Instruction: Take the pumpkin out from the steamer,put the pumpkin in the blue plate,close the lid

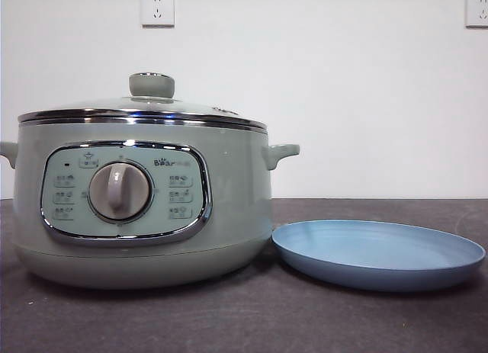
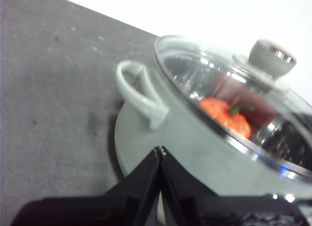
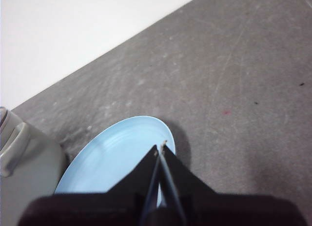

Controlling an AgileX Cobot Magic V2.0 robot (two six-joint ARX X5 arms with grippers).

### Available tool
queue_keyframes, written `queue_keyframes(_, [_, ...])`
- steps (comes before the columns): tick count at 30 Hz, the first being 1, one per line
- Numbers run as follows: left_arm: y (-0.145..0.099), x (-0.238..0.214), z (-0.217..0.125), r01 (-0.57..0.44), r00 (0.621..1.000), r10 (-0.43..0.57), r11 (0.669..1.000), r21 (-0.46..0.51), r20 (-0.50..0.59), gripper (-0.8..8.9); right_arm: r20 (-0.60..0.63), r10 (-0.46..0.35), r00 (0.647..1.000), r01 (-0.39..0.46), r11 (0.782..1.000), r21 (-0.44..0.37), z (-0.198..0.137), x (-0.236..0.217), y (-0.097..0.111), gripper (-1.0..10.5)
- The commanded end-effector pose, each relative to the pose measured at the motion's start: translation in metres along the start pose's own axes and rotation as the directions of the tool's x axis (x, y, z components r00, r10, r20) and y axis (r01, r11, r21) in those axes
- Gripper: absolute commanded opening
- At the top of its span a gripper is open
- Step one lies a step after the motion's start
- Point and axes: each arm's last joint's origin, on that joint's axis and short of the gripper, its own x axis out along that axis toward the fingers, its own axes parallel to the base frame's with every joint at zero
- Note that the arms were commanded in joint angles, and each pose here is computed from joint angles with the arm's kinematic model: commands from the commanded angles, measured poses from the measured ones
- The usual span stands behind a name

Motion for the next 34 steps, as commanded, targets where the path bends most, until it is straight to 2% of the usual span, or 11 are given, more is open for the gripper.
queue_keyframes(1, [-0.008, -0.006, 0.016, -0.002, 1.000, 0.002, 1.000, 0.012, 0.026, -0.08, 0.023, 0.015, 1.000, -0.015, 1.000, 0.000, 0.015, -0.007, 0.009, -0.2])
queue_keyframes(7, [-0.023, -0.009, 0.049, -0.008, 1.000, 0.007, 0.995, 0.101, 0.017, -0.08, 0.043, 0.026, 0.999, -0.025, 1.000, -0.015, 0.045, -0.016, 0.026, -0.2])
queue_keyframes(15, [-0.042, 0.002, 0.098, -0.017, 0.999, 0.025, 0.983, 0.181, -0.040, -0.08, 0.003, 0.022, 1.000, -0.021, 0.993, -0.115, 0.088, -0.018, 0.050, -0.2])
queue_keyframes(18, [-0.050, 0.007, 0.117, -0.018, 0.997, 0.034, 0.975, 0.220, -0.069, -0.08, -0.035, 0.054, 0.998, -0.059, 0.982, -0.177, 0.105, -0.015, 0.060, -0.2])
queue_keyframes(22, [-0.058, 0.015, 0.140, -0.016, 0.992, 0.049, 0.965, 0.263, -0.120, -0.06, -0.099, 0.109, 0.989, -0.131, 0.957, -0.258, 0.129, -0.010, 0.073, 0.1])
queue_keyframes(27, [-0.069, 0.023, 0.161, 0.061, 0.981, -0.003, 0.955, 0.290, -0.196, -0.01, -0.186, 0.150, 0.971, -0.206, 0.920, -0.334, 0.155, 0.000, 0.087, 0.1])
queue_keyframes(29, [-0.072, 0.025, 0.167, 0.089, 0.976, -0.026, 0.955, 0.284, -0.217, 0.01, -0.210, 0.160, 0.965, -0.228, 0.906, -0.357, 0.163, 0.004, 0.091, 0.8])
queue_keyframes(31, [-0.075, 0.028, 0.172, 0.131, 0.970, -0.063, 0.948, 0.289, -0.233, 0.27, -0.221, 0.154, 0.963, -0.228, 0.903, -0.364, 0.171, 0.009, 0.094, 2.0])
queue_keyframes(32, [-0.076, 0.029, 0.174, 0.140, 0.969, -0.072, 0.947, 0.288, -0.237, 0.79, -0.224, 0.152, 0.963, -0.227, 0.903, -0.364, 0.174, 0.011, 0.095, 2.5])
queue_keyframes(34, [-0.076, 0.032, 0.177, 0.137, 0.969, -0.068, 0.948, 0.288, -0.237, 2.82, -0.236, 0.146, 0.961, -0.226, 0.905, -0.360, 0.180, 0.016, 0.097, 3.8])
